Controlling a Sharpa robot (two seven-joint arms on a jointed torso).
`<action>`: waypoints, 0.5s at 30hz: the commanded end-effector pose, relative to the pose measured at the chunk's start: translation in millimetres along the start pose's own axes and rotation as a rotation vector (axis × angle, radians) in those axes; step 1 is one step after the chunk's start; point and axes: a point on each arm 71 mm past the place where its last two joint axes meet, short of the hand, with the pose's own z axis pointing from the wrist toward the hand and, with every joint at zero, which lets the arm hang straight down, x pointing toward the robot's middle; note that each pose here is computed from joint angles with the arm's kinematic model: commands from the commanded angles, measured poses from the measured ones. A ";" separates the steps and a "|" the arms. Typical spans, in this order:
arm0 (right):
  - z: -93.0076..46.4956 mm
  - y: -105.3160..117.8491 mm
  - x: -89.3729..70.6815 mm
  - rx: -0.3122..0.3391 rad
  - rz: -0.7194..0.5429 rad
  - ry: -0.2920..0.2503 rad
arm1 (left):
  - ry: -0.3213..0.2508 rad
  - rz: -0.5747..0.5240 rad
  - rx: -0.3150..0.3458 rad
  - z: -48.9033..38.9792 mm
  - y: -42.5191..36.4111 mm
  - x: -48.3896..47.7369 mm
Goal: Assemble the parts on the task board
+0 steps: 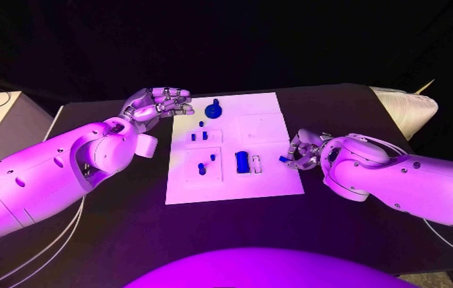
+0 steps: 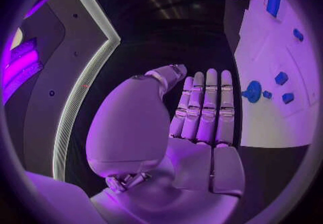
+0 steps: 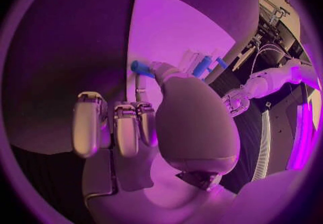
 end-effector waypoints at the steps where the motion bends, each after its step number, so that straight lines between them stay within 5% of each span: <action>1: -3.8 1.2 5.4 0.003 0.031 0.009 | 0.013 -0.009 0.006 -0.1 -0.3 1.8; 15: -9.3 31.7 5.9 -0.061 0.170 0.042 | 0.017 -0.010 0.002 -0.4 -0.4 2.2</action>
